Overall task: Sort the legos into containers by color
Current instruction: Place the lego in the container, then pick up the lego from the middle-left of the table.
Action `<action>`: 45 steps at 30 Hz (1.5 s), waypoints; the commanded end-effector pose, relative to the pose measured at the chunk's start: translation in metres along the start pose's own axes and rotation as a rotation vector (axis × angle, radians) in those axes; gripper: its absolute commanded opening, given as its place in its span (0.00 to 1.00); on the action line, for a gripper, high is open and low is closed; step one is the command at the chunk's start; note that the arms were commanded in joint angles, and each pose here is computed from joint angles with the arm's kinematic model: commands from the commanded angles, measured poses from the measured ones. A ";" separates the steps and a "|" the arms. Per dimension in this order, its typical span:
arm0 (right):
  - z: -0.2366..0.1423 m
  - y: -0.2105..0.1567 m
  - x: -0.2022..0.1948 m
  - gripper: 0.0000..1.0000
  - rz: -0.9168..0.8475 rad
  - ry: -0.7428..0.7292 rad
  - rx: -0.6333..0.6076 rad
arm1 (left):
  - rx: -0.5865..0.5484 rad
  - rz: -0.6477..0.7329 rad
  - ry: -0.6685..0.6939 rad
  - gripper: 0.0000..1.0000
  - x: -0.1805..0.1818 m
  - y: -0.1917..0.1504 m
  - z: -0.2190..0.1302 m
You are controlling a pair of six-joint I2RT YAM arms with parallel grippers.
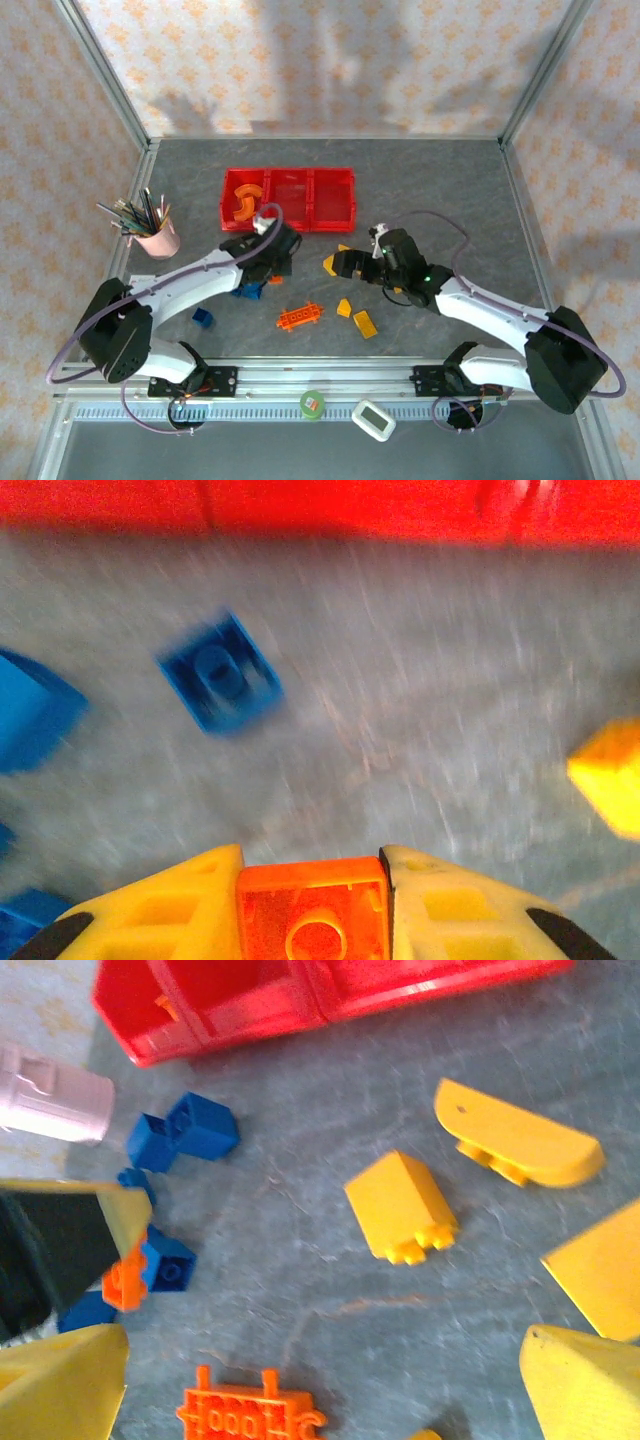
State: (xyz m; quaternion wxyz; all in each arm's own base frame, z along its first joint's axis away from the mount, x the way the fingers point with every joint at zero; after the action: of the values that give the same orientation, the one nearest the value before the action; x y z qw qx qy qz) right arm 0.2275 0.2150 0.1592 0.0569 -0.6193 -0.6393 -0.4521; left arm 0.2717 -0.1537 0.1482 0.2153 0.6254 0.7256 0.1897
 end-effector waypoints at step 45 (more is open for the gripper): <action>0.019 0.040 0.028 1.00 -0.112 -0.024 -0.030 | -0.165 -0.024 0.030 0.61 0.022 0.152 0.015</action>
State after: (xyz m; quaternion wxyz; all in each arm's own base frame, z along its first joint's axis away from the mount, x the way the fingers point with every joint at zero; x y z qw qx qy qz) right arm 0.2659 0.2413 0.1813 0.0245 -0.5958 -0.6554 -0.4635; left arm 0.4248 -0.0938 0.2213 0.2568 0.5693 0.7323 0.2714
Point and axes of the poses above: each hand's point on the last joint's axis, 136 mm out from that joint toward the fingers, its own z axis out along the fingers, its own x axis along the line the jaws close on, y = z × x, the point moved 5 cm from there along -z, back along the fingers, and after that the axes turned 1 degree about -z, right-handed, at the moved point
